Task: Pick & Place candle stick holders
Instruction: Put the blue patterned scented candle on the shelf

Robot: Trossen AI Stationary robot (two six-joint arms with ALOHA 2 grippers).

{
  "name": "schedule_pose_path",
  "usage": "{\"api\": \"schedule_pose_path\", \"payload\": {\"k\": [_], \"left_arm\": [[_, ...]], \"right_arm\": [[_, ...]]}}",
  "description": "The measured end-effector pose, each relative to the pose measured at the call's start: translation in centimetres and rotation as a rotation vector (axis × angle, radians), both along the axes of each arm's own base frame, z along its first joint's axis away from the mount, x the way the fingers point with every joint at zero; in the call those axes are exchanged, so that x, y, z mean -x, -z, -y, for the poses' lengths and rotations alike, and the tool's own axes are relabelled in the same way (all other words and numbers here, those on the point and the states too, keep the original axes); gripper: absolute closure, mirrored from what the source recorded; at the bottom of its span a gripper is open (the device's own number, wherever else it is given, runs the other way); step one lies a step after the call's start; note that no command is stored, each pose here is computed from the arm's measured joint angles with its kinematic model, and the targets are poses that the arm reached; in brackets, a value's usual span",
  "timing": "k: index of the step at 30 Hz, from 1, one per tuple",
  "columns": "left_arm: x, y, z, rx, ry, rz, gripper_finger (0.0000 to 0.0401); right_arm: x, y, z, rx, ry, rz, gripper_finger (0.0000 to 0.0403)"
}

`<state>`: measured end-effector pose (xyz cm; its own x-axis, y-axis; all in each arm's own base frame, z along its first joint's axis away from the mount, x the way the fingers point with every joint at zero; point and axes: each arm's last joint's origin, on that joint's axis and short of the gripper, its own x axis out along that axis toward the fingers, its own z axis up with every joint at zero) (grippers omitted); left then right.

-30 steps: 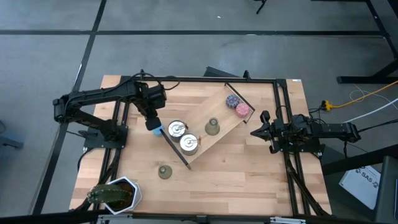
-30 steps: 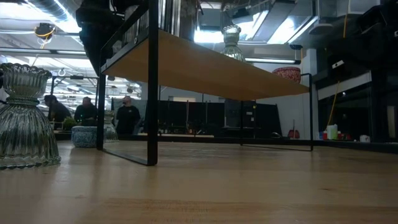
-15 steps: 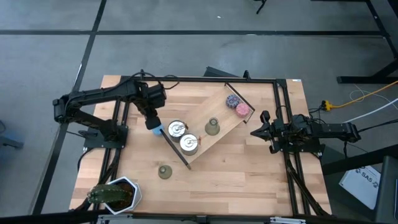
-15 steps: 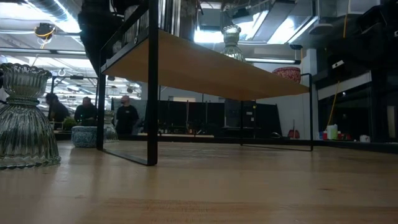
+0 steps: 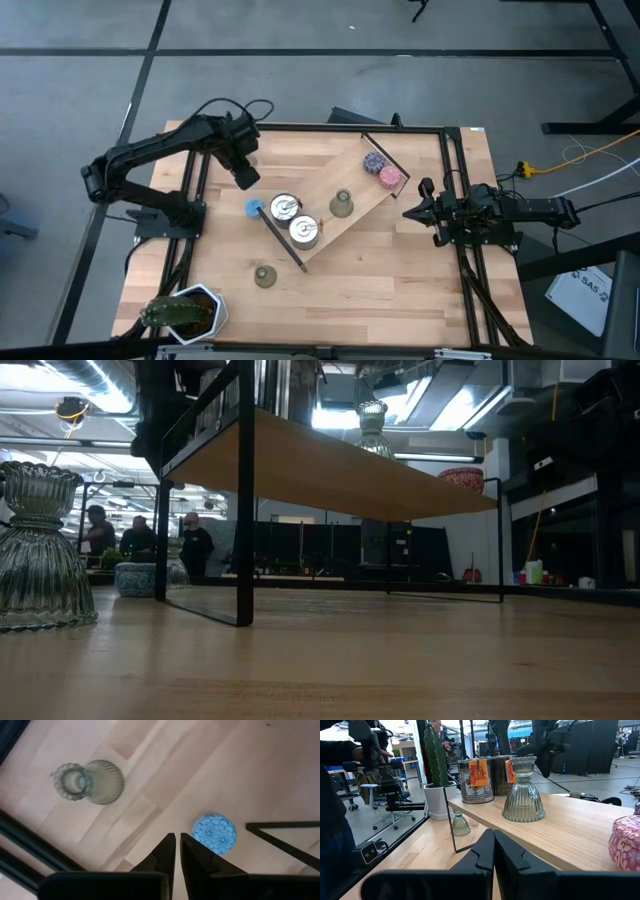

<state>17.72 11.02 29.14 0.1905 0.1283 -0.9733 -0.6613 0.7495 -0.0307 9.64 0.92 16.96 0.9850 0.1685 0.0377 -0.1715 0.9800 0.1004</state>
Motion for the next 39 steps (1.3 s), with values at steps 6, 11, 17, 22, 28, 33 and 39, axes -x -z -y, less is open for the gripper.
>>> {"api": "schedule_pose_path", "payload": {"k": [6,11,17,22,28,33,39], "left_arm": [[0.8,0.0,-1.1,0.000,-0.068,0.002,0.0381],[1.1,0.0,-2.1,-0.009,-0.120,0.016,0.0380],[1.5,-0.1,-3.3,-0.029,-0.199,0.058,0.0386],[2.0,-0.1,-3.8,-0.015,-0.231,0.074,0.0384],[2.1,0.0,-4.0,-0.015,-0.244,0.071,0.0383],[2.2,-0.1,-4.1,-0.040,-0.267,0.053,0.0375],[2.2,0.0,-4.1,-0.049,-0.270,0.046,0.0361]], "right_arm": [[0.0,0.0,0.0,0.000,0.000,0.000,0.0393],[0.0,0.0,0.0,0.000,0.000,0.000,0.0393],[0.0,0.0,0.0,0.000,0.000,0.000,0.0393],[0.0,0.0,0.0,0.000,-0.001,0.000,0.0393],[0.0,0.0,0.0,0.000,0.000,0.000,0.0393],[0.0,0.0,0.0,0.000,0.000,0.000,0.0393],[0.0,0.0,0.0,0.000,0.000,0.000,0.0393]]}}
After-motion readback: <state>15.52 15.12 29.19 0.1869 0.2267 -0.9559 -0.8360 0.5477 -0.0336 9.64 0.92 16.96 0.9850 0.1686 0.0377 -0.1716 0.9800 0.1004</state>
